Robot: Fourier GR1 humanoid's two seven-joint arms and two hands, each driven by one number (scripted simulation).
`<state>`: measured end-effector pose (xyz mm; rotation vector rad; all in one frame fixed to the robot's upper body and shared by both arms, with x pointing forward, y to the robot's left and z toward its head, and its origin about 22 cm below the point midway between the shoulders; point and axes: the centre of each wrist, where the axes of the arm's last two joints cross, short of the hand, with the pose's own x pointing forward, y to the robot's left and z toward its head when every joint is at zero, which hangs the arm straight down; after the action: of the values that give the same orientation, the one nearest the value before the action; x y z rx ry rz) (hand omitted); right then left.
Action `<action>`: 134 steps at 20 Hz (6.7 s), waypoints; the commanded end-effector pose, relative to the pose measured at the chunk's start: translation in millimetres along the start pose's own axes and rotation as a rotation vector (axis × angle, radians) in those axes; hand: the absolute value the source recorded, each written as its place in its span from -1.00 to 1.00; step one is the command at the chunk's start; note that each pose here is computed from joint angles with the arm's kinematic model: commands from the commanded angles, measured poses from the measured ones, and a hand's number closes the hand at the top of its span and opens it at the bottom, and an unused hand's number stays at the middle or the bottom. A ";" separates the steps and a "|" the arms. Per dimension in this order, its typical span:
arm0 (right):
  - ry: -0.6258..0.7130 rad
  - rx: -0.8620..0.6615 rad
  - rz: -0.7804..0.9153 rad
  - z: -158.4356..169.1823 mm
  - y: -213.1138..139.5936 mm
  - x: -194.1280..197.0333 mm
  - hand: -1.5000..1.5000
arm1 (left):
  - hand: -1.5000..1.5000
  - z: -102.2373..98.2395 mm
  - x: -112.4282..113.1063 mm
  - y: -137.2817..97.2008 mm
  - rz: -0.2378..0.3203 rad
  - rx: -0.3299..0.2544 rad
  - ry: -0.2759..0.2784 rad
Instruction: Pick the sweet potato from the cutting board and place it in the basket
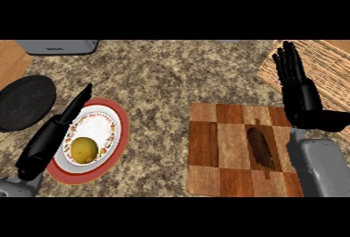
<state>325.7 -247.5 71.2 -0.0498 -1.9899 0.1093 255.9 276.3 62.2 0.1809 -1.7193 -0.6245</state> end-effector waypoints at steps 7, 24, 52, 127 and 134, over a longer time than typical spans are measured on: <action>-0.184 0.703 -0.065 -12.1 -11.7 20.1 1.00 | 0.00 1.8 -35.9 -8.4 0.181 0.170 0.348; -0.063 0.799 1.046 11.1 -52.8 104.5 -1.00 | 0.00 -14.0 -46.7 -0.9 0.212 0.248 0.464; 0.212 0.941 1.104 34.0 -28.3 120.4 -1.00 | 0.00 -50.9 -41.0 -3.5 0.221 0.222 0.431; -0.110 0.958 1.272 99.3 -0.4 1.3 1.00 | 0.00 -18.2 -43.5 -10.6 0.210 0.247 0.443; -0.047 0.864 0.822 111.3 -10.9 58.6 1.00 | 0.00 -17.6 -49.4 -8.0 0.220 0.242 0.455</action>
<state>217.6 -251.3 52.3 -0.4267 -1.6034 1.6017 290.2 287.3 29.0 0.2789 -1.3494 -0.1941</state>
